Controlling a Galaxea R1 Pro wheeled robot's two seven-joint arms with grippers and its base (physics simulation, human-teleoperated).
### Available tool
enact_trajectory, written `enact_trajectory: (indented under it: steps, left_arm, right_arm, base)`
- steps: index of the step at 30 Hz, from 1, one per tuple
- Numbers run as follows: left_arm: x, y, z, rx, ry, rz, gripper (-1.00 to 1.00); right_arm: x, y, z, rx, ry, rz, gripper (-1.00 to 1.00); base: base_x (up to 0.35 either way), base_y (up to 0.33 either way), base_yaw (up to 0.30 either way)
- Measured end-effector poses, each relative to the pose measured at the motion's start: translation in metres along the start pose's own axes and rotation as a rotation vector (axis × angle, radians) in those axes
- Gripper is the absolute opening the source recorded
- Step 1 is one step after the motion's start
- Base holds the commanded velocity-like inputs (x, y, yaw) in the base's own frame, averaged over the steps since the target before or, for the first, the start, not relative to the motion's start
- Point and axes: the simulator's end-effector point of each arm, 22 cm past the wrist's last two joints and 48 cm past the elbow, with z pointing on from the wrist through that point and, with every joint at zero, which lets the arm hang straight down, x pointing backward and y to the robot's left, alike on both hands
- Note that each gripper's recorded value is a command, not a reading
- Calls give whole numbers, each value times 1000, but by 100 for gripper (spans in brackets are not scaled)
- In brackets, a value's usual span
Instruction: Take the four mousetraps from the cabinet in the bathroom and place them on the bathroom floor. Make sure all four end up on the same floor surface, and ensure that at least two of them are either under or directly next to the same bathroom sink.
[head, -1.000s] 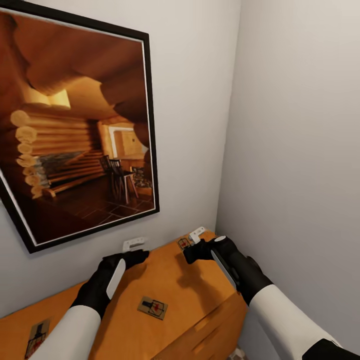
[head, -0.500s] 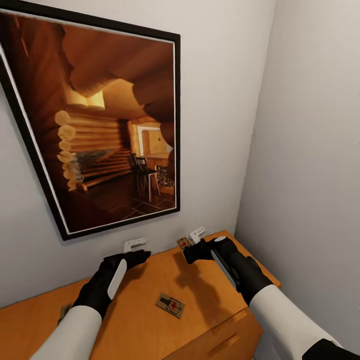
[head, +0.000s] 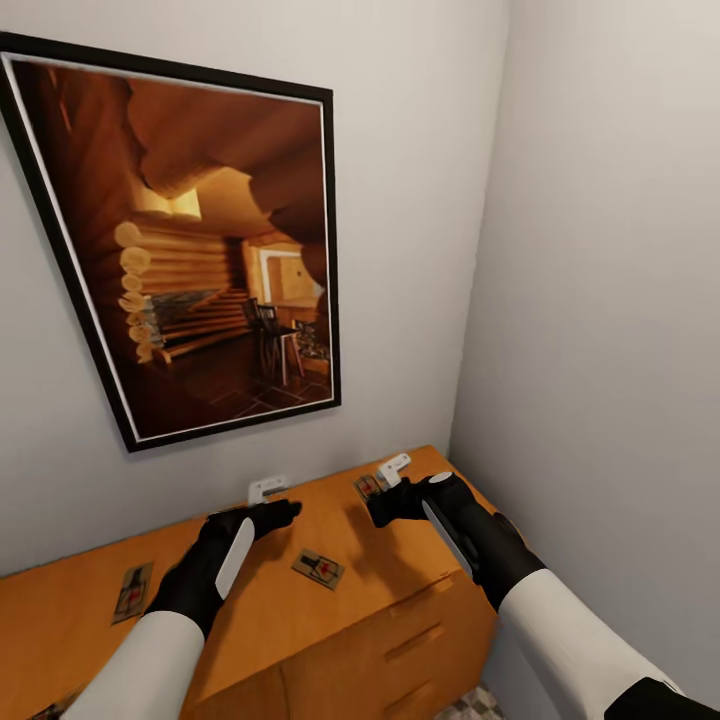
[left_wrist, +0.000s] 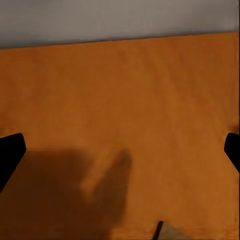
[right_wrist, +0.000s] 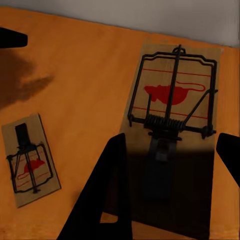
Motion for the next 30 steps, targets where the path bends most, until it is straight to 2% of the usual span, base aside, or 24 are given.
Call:
enact_trajectory:
  steps: [13, 30]
  left_arm:
    - [0, 1, -1, 0, -1, -2, 100]
    - [0, 1, -1, 0, -1, -1, 100]
  right_arm:
    - [0, 0, 0, 2, 0, -2, -100]
    - [0, 0, 0, 1, 1, -2, -100]
  base:
    - [-48, -20, 27]
    - [0, 0, 279]
